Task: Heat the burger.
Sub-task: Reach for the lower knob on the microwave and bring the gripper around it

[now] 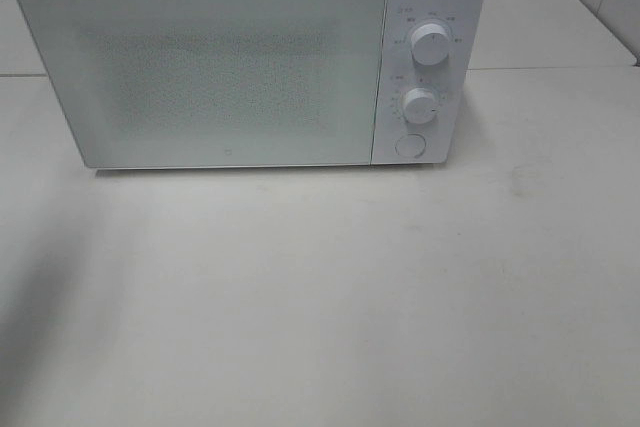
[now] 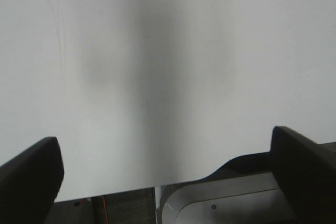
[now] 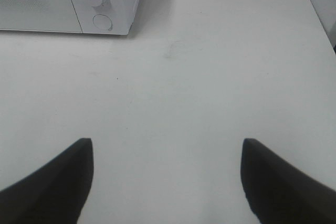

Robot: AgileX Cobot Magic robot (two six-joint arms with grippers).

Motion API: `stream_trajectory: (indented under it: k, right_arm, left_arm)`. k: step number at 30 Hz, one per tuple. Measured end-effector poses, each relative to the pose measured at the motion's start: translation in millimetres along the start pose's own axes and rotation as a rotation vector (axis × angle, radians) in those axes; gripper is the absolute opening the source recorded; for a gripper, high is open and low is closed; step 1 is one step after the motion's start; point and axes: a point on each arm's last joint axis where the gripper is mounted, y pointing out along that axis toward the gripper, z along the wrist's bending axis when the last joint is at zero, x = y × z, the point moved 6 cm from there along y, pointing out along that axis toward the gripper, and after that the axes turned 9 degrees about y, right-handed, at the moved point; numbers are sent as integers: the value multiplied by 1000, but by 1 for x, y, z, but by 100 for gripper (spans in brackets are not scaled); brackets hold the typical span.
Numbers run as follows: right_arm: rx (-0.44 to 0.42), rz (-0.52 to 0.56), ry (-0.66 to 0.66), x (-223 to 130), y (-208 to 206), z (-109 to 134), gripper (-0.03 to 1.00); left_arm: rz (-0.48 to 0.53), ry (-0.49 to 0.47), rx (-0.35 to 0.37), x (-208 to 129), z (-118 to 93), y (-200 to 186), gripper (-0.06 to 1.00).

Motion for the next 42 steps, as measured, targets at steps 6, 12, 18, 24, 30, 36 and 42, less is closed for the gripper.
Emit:
stream_trajectory:
  k: [6, 12, 18, 24, 30, 36, 42]
  right_arm:
    - [0, 0, 0, 0, 0, 0, 75]
    - [0, 0, 0, 0, 0, 0, 75]
    - [0, 0, 0, 0, 0, 0, 75]
    - [0, 0, 0, 0, 0, 0, 75]
    - [0, 0, 0, 0, 0, 0, 75]
    - [0, 0, 0, 0, 0, 0, 75]
    - [0, 0, 0, 0, 0, 0, 75]
  left_arm:
    - [-24, 7, 10, -19, -4, -21, 99]
    - [-70, 18, 43, -48, -5, -25, 99]
    - [-148, 32, 77, -76, -8, -30, 99]
    - [-274, 48, 104, -104, -13, -35, 99]
    - [-399, 62, 129, -124, -16, -35, 99]
    - [-569, 78, 156, -138, -22, -51, 99]
    - [-746, 103, 185, -155, -27, -69, 99]
